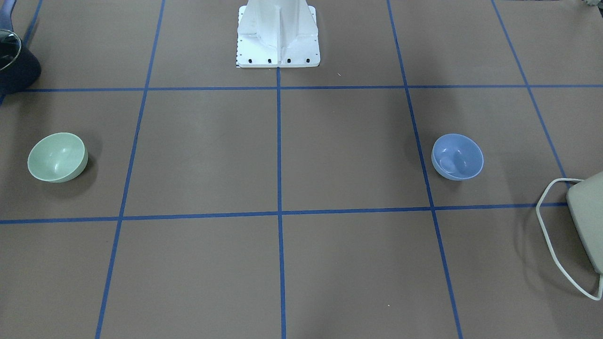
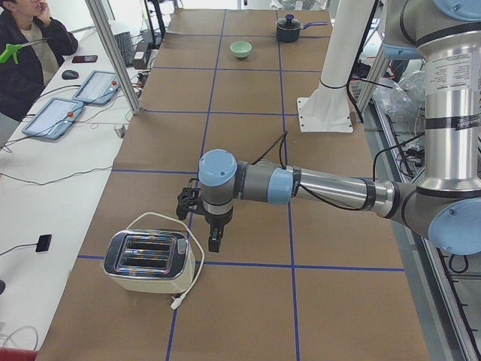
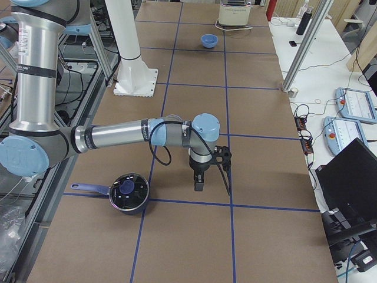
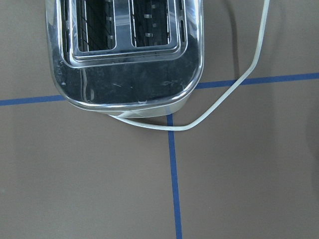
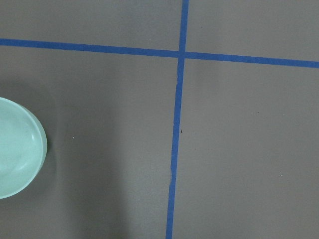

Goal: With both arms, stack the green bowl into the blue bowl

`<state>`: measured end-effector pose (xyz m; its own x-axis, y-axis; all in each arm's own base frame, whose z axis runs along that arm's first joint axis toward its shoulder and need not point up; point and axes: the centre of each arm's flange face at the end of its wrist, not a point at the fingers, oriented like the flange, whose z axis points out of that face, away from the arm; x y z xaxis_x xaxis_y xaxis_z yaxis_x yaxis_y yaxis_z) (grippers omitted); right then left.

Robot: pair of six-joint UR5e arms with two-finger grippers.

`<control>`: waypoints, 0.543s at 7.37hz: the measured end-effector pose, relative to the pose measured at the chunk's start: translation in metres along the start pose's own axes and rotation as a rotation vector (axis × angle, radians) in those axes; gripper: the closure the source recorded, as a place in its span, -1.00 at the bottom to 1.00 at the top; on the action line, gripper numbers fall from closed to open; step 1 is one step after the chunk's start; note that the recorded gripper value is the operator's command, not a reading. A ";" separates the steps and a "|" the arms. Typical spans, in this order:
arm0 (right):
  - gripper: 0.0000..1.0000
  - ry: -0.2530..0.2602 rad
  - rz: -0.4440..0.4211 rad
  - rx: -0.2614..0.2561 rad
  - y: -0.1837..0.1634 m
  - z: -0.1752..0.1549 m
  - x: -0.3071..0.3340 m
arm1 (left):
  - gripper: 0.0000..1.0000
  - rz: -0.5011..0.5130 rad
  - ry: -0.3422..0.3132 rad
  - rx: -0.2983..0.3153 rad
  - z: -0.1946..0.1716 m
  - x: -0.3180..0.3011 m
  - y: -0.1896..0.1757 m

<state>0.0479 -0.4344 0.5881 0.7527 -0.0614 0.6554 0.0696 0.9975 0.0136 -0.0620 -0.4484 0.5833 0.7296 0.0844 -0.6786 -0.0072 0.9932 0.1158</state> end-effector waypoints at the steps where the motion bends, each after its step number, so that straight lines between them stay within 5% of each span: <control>1: -1.00 0.000 -0.007 0.008 -0.001 -0.004 -0.003 | -0.96 0.003 -0.001 0.004 -0.001 0.001 -0.001; 4: -1.00 0.001 -0.063 0.079 -0.024 -0.023 -0.021 | -0.96 0.088 0.001 0.100 -0.010 0.010 -0.010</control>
<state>0.0456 -0.4578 0.5568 0.7494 -0.1242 0.6503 0.0654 0.9913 0.1140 -0.0619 -0.4568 0.5683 0.7283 0.1706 -0.6636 -0.0025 0.9692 0.2464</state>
